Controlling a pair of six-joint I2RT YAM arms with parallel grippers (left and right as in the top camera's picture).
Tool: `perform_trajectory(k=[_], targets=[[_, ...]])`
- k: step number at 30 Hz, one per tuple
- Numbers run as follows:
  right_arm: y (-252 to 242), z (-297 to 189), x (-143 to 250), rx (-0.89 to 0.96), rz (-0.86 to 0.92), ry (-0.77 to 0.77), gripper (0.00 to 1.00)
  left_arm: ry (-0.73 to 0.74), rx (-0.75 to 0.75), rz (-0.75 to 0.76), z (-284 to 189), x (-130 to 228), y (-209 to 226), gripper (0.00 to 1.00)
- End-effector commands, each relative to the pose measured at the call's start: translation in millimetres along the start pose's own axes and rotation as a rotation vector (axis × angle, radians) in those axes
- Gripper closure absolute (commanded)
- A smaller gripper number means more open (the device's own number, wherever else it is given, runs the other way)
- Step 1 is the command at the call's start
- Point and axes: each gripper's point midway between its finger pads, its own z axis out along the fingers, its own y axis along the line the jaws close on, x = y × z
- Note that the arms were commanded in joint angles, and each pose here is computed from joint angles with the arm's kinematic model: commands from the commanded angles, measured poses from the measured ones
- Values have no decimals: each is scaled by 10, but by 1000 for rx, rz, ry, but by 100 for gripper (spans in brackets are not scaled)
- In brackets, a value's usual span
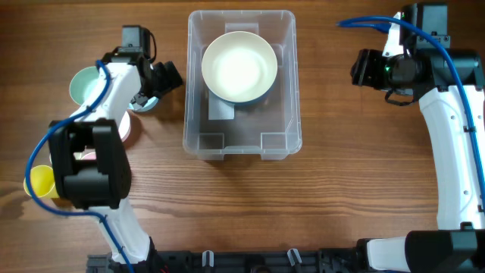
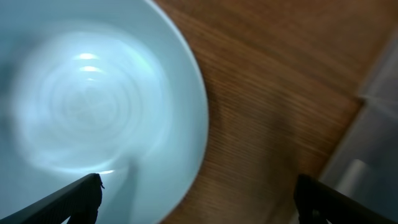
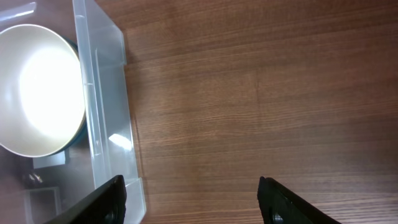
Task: Pack container
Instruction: 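Grasp the light blue bowl rim with the left gripper, then carry the light blue bowl into the bin's lower right and release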
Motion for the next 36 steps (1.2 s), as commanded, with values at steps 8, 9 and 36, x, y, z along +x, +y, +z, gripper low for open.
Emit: perform_trajectory(k=[8, 9, 36], targets=[[23, 56, 48, -12, -18, 25, 34, -22, -59, -3, 193, -48, 75, 58], [22, 56, 49, -11, -18, 26, 35, -25, -57, -3, 192, -54, 71, 66], [-133, 38, 123, 69, 20, 50, 41, -306, 303, 490, -2319, 560, -1698, 96]])
